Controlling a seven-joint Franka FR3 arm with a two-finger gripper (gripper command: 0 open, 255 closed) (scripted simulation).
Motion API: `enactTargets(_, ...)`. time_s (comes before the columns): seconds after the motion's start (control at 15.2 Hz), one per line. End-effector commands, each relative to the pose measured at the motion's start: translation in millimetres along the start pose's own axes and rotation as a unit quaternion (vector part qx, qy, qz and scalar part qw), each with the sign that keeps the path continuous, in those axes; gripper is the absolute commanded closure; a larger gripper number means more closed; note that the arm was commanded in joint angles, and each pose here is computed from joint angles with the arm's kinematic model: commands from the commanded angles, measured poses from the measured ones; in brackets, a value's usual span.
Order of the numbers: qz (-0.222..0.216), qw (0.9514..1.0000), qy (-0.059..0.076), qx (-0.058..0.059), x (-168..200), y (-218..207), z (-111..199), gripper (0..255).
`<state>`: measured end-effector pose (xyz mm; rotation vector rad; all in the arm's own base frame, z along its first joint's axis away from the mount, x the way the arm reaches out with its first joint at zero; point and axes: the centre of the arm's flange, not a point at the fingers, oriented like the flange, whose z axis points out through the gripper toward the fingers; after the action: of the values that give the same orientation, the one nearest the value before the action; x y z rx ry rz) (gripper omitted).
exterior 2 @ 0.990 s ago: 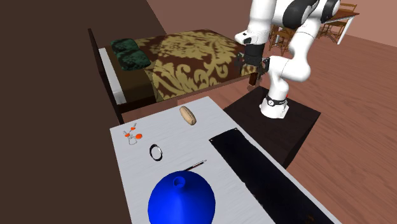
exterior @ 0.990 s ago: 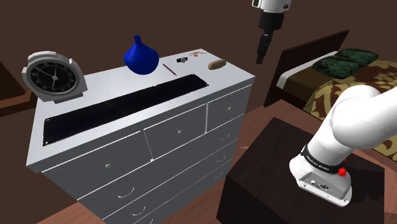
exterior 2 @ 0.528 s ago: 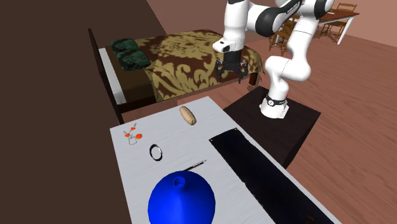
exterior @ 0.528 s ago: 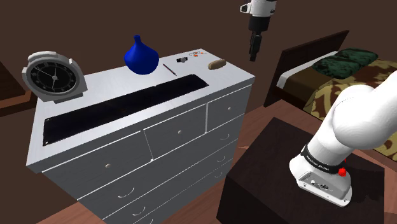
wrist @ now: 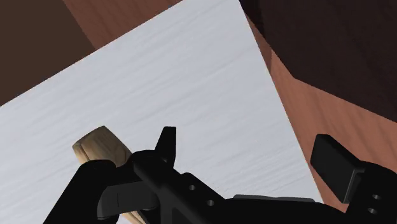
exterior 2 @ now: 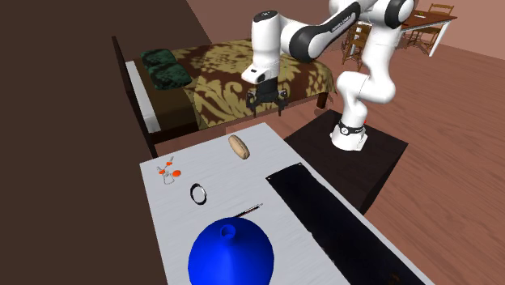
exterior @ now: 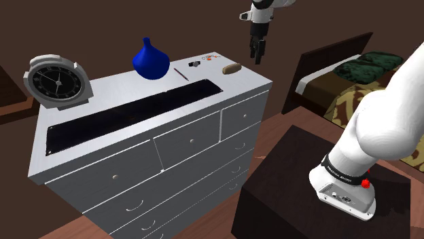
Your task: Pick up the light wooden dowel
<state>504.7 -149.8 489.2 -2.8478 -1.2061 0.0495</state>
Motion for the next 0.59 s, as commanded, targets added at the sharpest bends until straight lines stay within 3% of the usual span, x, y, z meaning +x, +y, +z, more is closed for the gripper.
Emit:
enactTargets(0.0, -0.038, 0.9993, -0.002, 0.003, 12, 23, 9, 0)
enactTargets(0.26, -0.107, 0.9941, -0.005, 0.01, 41, 67, 24, 0)
enactTargets(0.53, -0.176, 0.9842, -0.008, 0.016, 76, 107, 40, 0)
